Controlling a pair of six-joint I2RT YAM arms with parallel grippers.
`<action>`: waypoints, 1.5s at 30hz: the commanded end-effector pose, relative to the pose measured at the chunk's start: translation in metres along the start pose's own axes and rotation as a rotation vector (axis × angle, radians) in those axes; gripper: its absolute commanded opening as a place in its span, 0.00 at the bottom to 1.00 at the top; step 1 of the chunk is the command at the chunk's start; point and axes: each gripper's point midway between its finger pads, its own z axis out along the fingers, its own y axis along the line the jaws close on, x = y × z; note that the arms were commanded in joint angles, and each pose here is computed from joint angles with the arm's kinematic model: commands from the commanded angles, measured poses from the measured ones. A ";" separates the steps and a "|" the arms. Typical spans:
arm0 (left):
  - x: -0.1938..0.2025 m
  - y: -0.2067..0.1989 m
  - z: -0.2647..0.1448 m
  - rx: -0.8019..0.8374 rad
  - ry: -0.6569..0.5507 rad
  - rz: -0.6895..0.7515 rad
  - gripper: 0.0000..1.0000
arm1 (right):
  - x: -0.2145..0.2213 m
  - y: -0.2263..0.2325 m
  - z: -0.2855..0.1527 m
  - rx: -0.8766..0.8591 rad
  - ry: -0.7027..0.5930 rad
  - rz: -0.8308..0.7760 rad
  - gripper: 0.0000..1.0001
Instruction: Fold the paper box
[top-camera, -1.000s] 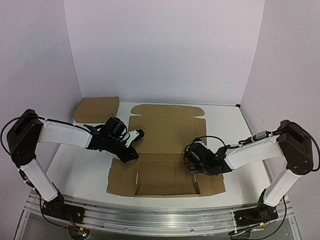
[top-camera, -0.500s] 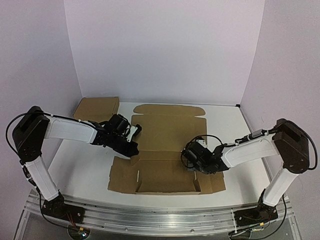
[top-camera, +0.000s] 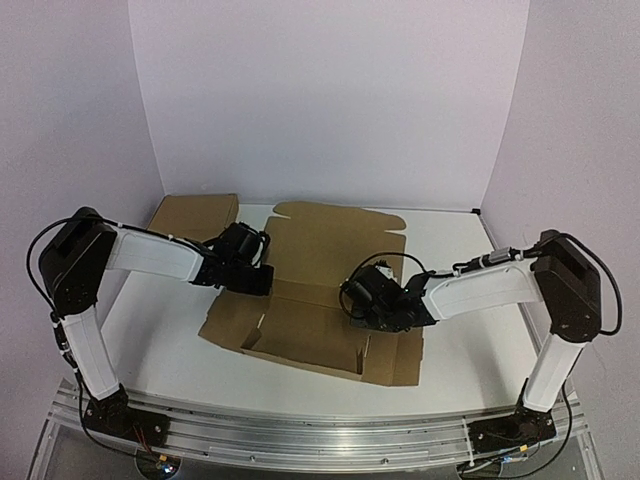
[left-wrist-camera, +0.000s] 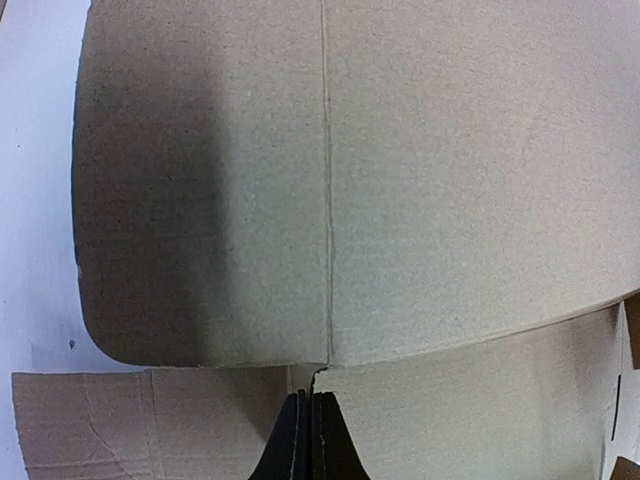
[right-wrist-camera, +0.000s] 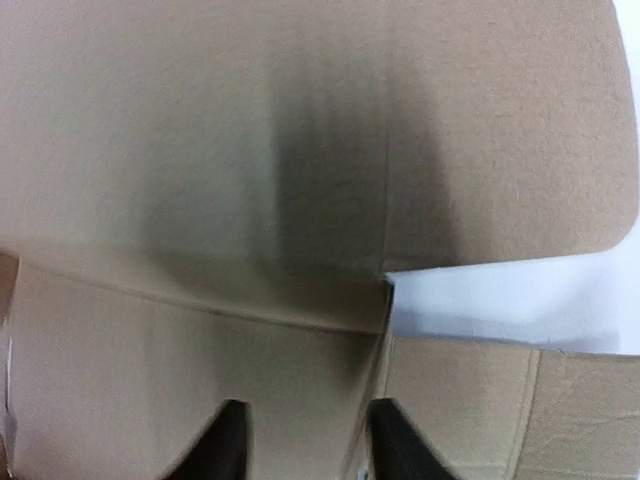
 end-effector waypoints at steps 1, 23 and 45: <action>-0.013 0.003 -0.001 -0.007 -0.130 0.002 0.00 | -0.018 0.014 -0.039 -0.078 0.041 -0.073 0.55; 0.021 0.010 -0.022 0.028 -0.289 0.076 0.00 | 0.052 -0.153 -0.054 -0.005 0.608 0.323 0.33; 0.024 0.010 -0.019 0.029 -0.280 0.100 0.00 | 0.047 -0.036 -0.034 -0.704 0.435 0.476 0.55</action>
